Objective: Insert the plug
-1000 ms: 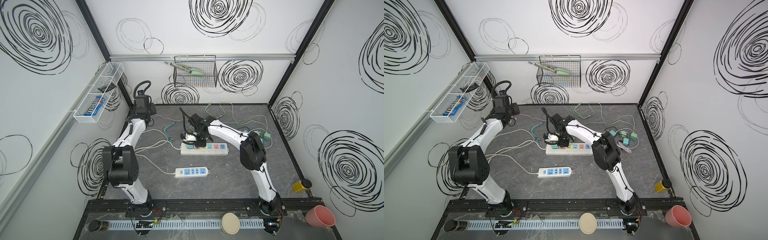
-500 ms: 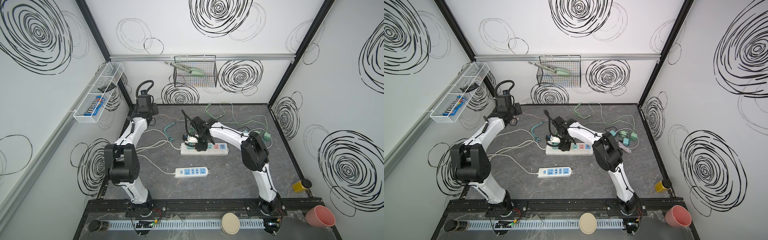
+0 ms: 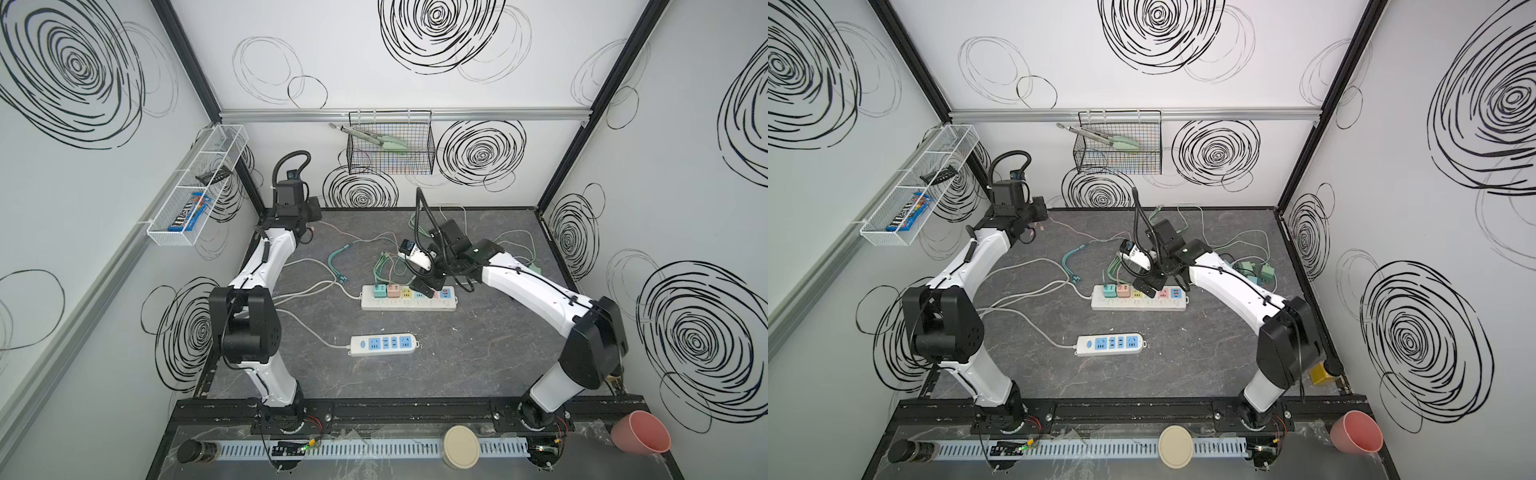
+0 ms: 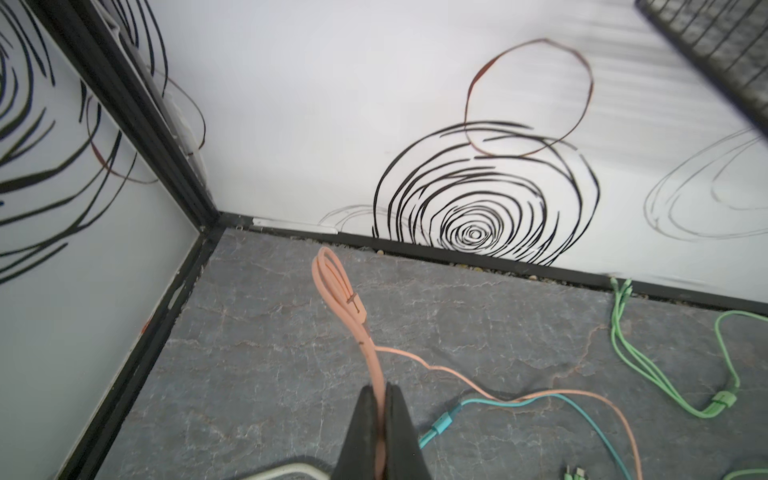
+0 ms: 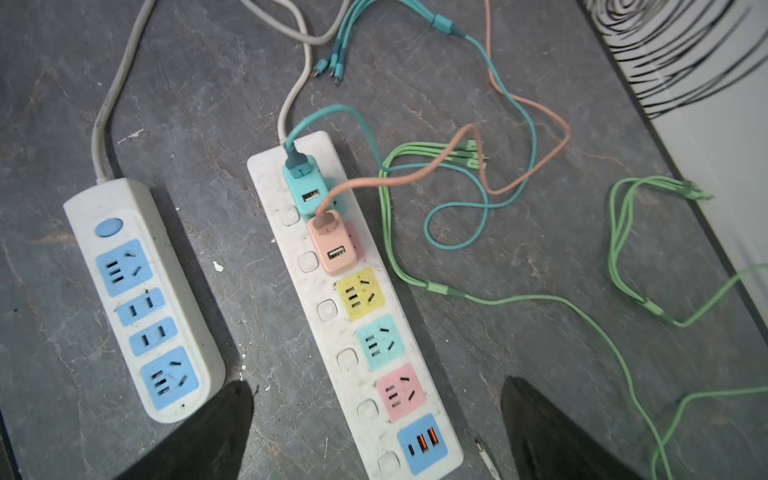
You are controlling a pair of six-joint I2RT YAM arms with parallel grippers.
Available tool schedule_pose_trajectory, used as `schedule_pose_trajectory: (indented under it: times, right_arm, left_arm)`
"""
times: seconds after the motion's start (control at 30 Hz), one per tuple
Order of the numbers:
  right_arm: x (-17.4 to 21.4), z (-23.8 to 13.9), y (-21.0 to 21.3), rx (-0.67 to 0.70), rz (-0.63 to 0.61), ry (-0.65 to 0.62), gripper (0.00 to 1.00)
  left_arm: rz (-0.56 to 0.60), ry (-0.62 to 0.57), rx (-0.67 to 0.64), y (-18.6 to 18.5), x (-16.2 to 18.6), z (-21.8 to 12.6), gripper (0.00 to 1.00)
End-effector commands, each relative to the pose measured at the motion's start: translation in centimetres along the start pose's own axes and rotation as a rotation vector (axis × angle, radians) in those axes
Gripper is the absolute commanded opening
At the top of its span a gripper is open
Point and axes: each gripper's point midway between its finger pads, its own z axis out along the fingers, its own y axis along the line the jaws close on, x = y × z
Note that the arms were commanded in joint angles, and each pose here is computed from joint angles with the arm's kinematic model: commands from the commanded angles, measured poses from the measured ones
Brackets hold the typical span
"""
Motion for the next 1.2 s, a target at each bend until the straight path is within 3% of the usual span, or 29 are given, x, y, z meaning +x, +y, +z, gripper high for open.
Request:
schedule_pose_trajectory:
  times: [0.0,0.2,0.23,0.3,0.4,0.53,0.7,0.93,1.17]
  right_arm:
    - [-2.2,-2.6,-3.2,0.13,0.155,-0.209,0.97]
    - [-1.5,-8.1,-7.9,0.321,0.349,-0.445,0.97]
    - [-1.1,-8.8,-8.5,0.35,0.385,-0.467,0.97]
    - [-0.3,-10.3,-9.8,0.419,0.458,-0.509,0.97]
    - [1.3,-11.6,-11.5,0.469,0.553,-0.536,0.97]
    - [3.3,-11.3,-13.5,0.442,0.705,-0.518,0.97]
    - [6.0,-9.2,-15.8,0.414,0.944,-0.469,0.97]
    - [6.5,-6.1,-14.5,0.097,1.052,-0.463,0.97]
    - [6.4,-4.4,-12.6,-0.042,1.051,-0.452,0.97]
  left_arm:
    - [0.026,-0.1,0.096,-2.3,-4.2,-0.8,0.0]
    - [0.06,-0.148,0.163,-4.5,-5.7,1.2,0.0]
    - [0.061,-0.135,0.143,-4.4,-5.2,1.9,0.04]
    - [0.062,-0.061,0.072,-3.5,-3.6,3.6,0.28]
    - [0.048,0.027,-0.019,-2.1,-1.0,4.5,0.45]
    - [0.043,0.024,-0.065,-1.0,0.4,2.6,0.63]
    - [0.059,-0.074,-0.089,-1.1,-0.4,-1.5,0.88]
    - [0.111,-0.144,-0.069,-5.3,-0.3,-6.1,0.99]
    - [0.105,-0.212,0.042,-11.6,0.9,-12.3,0.96]
